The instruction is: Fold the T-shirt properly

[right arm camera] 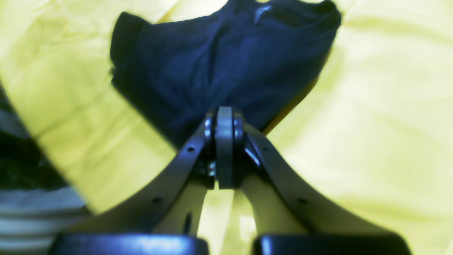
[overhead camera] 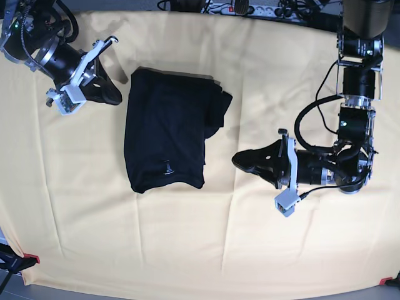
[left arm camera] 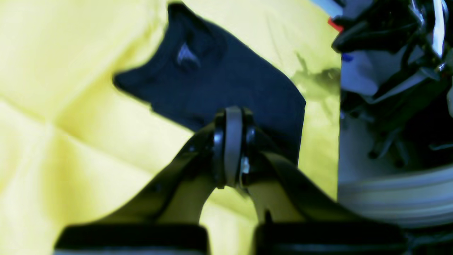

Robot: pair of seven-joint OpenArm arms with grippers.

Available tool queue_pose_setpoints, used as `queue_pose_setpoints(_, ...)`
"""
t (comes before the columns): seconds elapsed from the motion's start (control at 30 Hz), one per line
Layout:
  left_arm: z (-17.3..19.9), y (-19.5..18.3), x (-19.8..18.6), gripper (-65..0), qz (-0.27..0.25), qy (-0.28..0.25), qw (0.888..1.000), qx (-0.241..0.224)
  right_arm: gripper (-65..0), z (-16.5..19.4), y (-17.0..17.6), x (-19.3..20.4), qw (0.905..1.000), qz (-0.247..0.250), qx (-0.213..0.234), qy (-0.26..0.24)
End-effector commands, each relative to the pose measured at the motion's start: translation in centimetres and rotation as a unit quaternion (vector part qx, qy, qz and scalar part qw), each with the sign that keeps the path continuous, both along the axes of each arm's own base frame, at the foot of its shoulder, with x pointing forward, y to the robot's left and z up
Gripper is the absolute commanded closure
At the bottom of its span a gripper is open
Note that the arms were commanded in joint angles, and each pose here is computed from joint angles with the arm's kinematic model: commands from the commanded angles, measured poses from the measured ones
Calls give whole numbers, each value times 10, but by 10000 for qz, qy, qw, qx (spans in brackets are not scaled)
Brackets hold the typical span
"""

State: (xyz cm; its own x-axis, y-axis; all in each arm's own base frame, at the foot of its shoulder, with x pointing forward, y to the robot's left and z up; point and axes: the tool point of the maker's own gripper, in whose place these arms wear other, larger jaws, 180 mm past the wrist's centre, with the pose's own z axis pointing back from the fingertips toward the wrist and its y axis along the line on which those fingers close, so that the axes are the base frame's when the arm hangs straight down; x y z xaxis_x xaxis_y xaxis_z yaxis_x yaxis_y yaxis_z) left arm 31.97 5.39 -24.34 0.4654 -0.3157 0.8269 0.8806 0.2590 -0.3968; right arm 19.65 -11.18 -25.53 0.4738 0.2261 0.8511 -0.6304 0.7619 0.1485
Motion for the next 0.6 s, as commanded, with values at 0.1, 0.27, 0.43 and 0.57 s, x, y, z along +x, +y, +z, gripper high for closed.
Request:
queue_pose_setpoints(0.1,3,7,-35,0,-286,-254,9991,207,0,17,-1,-18,9987,206,462,36)
queue_pose_setpoints(0.27,-14,15,-101,0,-790,-154,9944,680,0,16,-18,-44,9965,97,618,546)
queue_pose_setpoints(0.43,-19,24,-159,0,-1191,-2,9878,1007,0,4,-50,-77,9922,-291,252,1187)
queue_pose_setpoints(0.57,-31,41,-187,0,-1043,374,9848,1338,0,-9,-77,-112,9806,-599,-226,1852)
